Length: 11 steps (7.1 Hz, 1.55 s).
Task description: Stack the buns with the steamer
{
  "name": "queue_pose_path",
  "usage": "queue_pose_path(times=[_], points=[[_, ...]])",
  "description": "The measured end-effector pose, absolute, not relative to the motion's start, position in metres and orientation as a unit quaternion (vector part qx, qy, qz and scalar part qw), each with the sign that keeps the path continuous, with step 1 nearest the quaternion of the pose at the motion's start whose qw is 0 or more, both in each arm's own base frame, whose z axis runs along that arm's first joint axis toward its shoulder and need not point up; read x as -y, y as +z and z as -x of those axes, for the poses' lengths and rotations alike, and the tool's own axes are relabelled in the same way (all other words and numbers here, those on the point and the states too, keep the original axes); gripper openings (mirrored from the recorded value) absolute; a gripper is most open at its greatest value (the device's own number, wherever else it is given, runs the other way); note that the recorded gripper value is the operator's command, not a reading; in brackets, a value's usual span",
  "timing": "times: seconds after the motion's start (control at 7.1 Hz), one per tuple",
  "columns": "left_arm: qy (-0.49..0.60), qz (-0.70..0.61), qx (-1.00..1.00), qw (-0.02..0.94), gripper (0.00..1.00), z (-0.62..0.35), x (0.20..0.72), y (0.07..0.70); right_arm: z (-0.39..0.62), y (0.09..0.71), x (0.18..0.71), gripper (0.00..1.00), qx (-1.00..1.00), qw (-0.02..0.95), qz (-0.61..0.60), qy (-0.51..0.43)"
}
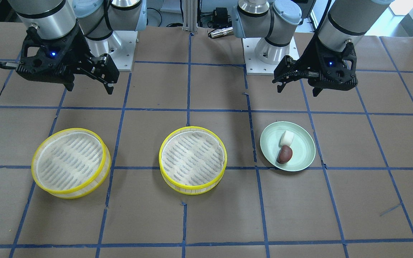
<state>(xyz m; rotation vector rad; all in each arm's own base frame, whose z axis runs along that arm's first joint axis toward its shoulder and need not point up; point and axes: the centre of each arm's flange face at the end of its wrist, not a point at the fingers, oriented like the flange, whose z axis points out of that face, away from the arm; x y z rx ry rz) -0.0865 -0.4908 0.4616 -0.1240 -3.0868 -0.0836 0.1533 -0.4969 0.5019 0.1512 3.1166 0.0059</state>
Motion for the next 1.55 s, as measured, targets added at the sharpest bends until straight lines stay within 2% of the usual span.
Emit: queue_pose_path(times=[0.56, 0.99, 1.27, 1.41, 1.55], points=[[-0.003, 0.078, 0.997, -0.02, 1.0, 0.068, 0.528, 0.311, -0.153, 0.501, 0.497, 1.0, -0.999, 0.01, -0.049, 0.002], [-0.056, 0.094, 0.992, -0.059, 1.0, 0.034, 0.517, 0.261, -0.151, 0.501, 0.498, 1.0, -0.999, 0.01, -0.05, 0.003], [-0.094, 0.091, 0.991, -0.028, 1.0, 0.028, 0.496, 0.23, -0.15, 0.5, 0.498, 1.0, -0.999, 0.008, -0.05, 0.004], [-0.106, 0.09, 0.99, -0.018, 0.89, 0.029, 0.489, 0.22, -0.148, 0.499, 0.499, 1.0, -0.999, 0.008, -0.051, 0.006], [-0.12, 0.09, 0.989, -0.013, 0.65, 0.03, 0.48, 0.208, -0.141, 0.499, 0.502, 1.0, -0.999, 0.01, -0.049, 0.005]])
